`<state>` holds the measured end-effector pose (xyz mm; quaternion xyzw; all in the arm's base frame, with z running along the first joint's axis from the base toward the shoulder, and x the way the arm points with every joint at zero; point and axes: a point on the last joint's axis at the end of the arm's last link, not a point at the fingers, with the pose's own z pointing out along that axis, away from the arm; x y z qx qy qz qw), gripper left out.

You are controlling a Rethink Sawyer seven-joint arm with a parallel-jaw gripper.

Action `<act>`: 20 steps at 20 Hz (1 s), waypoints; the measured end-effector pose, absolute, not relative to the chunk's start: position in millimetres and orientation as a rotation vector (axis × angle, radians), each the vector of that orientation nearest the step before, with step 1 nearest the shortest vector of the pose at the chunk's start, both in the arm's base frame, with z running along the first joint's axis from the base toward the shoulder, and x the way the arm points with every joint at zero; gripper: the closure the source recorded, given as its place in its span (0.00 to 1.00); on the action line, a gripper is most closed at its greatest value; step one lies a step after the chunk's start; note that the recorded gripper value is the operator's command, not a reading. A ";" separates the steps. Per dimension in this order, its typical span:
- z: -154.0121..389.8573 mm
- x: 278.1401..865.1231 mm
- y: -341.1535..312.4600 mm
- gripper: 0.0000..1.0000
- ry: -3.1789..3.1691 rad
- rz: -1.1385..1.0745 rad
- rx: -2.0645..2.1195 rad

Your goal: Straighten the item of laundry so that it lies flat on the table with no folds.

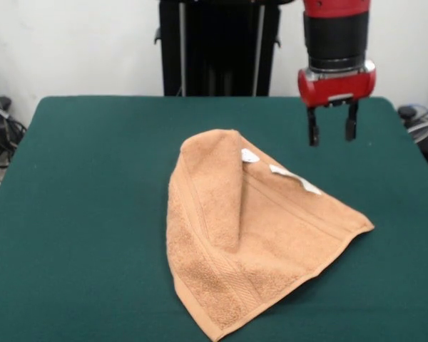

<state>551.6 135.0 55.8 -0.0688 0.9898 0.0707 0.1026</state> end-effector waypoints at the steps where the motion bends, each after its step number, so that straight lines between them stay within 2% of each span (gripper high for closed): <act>1: 57.5 554.8 134.5 0.00 2.926 0.210 -0.199; 20: 60.6 606.9 132.5 0.00 2.925 0.233 -0.176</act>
